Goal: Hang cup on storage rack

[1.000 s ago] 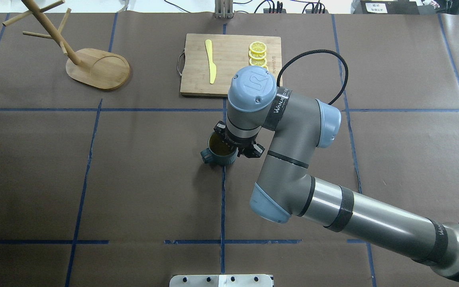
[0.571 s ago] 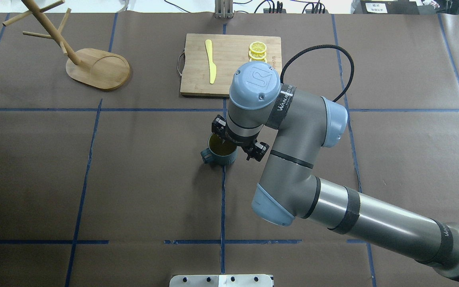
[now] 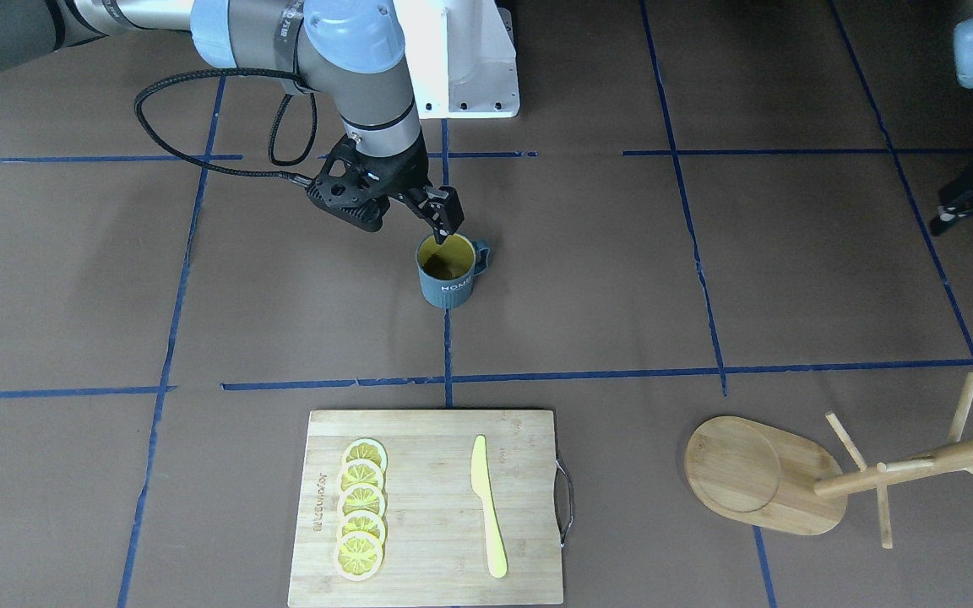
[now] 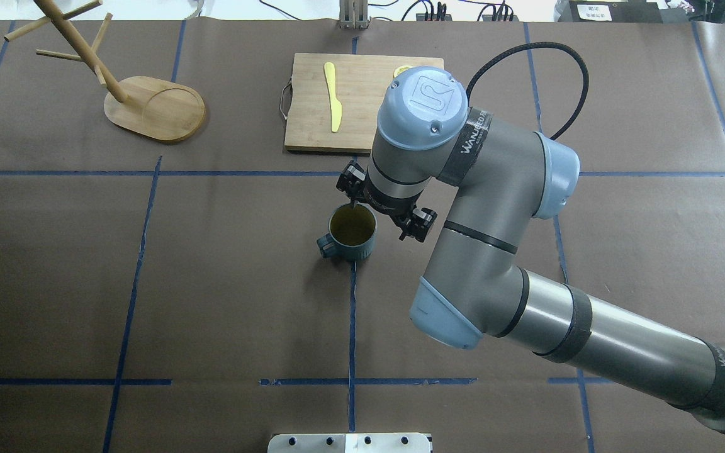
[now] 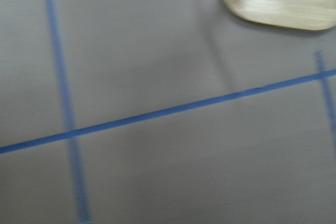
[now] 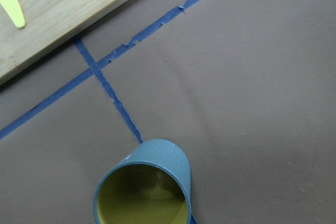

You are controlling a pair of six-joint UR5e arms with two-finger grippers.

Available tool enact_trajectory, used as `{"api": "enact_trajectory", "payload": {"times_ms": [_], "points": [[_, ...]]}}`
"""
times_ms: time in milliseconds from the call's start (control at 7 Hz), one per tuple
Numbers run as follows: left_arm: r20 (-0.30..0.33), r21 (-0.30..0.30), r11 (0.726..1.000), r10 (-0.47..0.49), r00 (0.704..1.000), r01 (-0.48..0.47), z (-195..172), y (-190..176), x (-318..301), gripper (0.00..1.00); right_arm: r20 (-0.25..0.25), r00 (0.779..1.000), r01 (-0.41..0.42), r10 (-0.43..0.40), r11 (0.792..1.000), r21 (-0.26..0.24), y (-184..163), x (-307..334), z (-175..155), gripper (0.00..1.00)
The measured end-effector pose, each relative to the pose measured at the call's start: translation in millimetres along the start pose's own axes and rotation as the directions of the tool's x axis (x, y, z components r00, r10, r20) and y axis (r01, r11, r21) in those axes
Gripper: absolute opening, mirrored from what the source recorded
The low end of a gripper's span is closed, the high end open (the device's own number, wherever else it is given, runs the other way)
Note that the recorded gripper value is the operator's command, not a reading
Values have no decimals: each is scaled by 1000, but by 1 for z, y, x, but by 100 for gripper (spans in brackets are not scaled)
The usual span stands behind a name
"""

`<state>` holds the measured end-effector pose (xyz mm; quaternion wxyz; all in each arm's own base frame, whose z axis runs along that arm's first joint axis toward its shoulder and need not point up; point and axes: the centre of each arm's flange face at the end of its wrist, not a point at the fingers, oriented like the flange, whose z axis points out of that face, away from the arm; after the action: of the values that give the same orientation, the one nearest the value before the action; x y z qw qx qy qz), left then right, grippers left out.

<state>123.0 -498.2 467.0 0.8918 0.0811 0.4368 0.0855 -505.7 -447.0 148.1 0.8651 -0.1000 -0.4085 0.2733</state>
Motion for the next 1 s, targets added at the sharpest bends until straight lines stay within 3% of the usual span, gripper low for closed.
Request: {"api": "enact_trajectory", "payload": {"times_ms": [286, 571, 714, 1000], "points": [[-69, 15, 1000, -20, 997, 21, 36, 4, 78, 100, 11, 999, 48, -48, 999, 24, -31, 24, -15, 100], [-79, 94, 994, 64, 995, -56, 61, -11, 164, 100, 14, 989, 148, -148, 988, 47, -80, 68, -39, 100], [-98, 135, 985, 118, 988, -104, 67, -19, 204, 100, 9, 976, 215, -216, 975, 62, -103, 86, -54, 100], [-174, 197, 959, 239, 955, -204, 74, -30, 276, 100, -59, 929, 369, -365, 926, 79, -149, 114, -82, 100]]}}
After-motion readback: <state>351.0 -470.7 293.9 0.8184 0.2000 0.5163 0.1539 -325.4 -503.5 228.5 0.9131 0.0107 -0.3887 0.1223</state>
